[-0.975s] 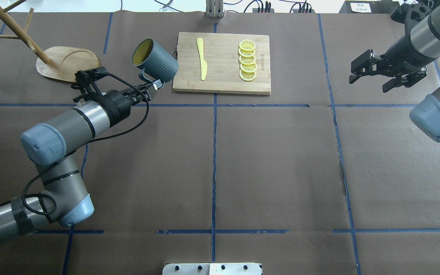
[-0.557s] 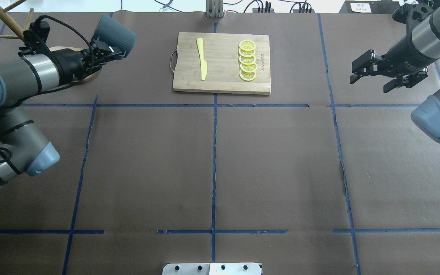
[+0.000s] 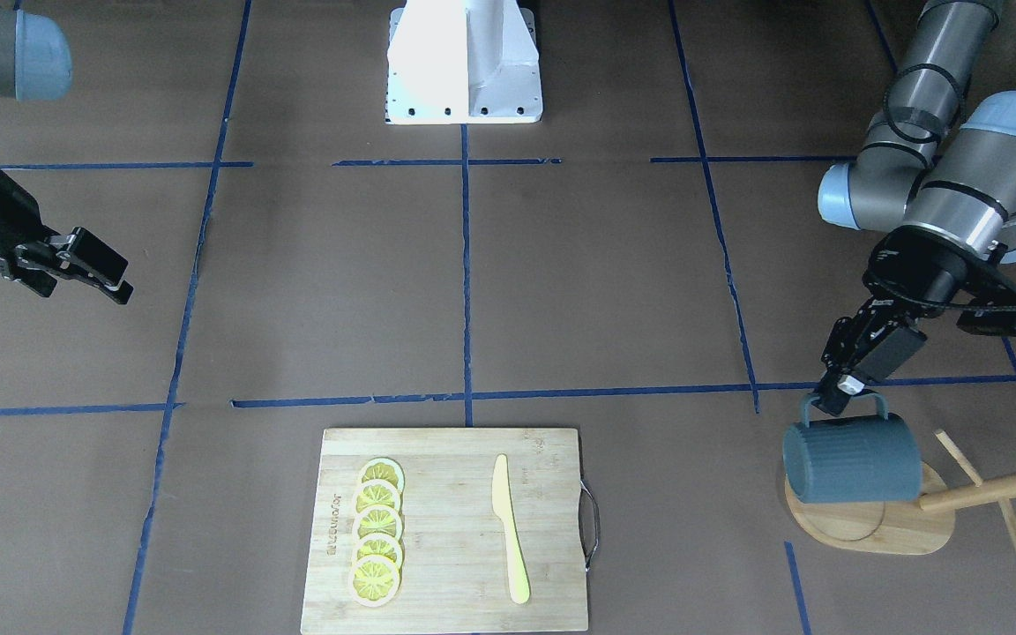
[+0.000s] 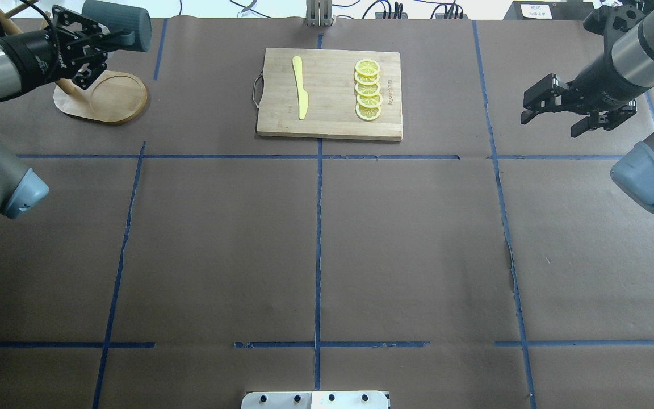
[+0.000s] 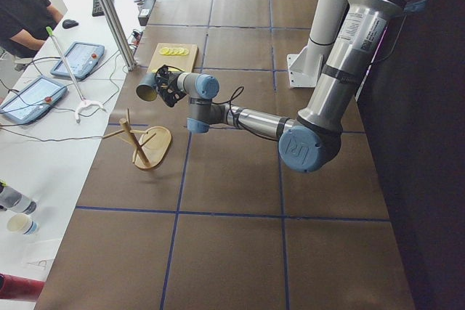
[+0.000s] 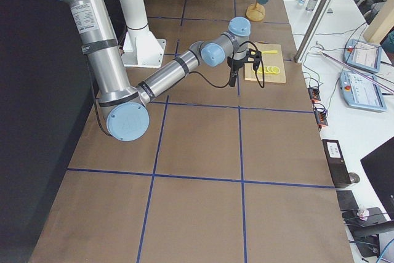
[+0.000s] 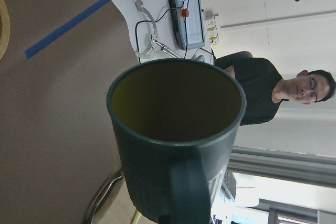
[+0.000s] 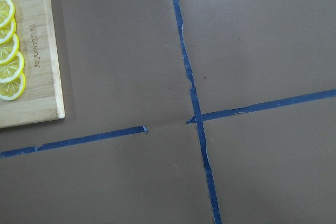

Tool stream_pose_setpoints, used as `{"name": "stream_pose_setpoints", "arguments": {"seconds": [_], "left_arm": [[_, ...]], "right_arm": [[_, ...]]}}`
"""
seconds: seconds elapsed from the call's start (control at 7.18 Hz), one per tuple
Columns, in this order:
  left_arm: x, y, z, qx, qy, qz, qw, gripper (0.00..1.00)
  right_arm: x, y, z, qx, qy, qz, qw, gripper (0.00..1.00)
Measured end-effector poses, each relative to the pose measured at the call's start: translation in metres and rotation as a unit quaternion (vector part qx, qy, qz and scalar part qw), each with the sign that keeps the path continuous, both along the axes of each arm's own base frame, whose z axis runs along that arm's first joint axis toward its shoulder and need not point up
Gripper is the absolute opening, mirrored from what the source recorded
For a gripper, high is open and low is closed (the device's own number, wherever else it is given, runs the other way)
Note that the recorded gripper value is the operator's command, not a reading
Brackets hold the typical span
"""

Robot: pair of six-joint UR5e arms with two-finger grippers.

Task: Hang cup on storage rack
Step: 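Slide the teal mug onto a rack peg with the left gripper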

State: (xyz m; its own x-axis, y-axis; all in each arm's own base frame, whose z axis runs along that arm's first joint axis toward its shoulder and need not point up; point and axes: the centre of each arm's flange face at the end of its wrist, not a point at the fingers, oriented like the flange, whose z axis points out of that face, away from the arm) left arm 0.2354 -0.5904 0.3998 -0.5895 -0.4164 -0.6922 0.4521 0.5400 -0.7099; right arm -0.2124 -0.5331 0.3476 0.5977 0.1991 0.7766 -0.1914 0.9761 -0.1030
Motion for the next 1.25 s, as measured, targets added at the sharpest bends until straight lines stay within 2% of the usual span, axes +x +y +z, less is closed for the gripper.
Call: {"name": "stream_pose_setpoints", "arguments": {"seconds": [0.28, 0.56, 0.84, 1.25], "left_arm": [[-0.024, -0.011, -0.003, -0.030, 0.095, -0.038, 0.9943, 0.00], [-0.033, -0.018, 0.010, -0.044, 0.163, -0.067, 0.9833, 0.01], [-0.040, -0.022, 0.026, -0.062, 0.194, -0.079, 0.9758, 0.01], [-0.049, -0.026, 0.050, -0.091, 0.207, -0.086, 0.9703, 0.04]], "right_arm": [[0.001, 0.000, 0.000, 0.002, 0.002, 0.002, 1.0000, 0.99], [0.001, 0.000, -0.001, 0.003, 0.002, 0.003, 1.0000, 0.99], [0.001, 0.000, 0.000, 0.003, 0.003, 0.003, 1.0000, 0.99], [-0.001, 0.001, 0.000, 0.006, 0.007, 0.005, 0.9999, 0.99]]}}
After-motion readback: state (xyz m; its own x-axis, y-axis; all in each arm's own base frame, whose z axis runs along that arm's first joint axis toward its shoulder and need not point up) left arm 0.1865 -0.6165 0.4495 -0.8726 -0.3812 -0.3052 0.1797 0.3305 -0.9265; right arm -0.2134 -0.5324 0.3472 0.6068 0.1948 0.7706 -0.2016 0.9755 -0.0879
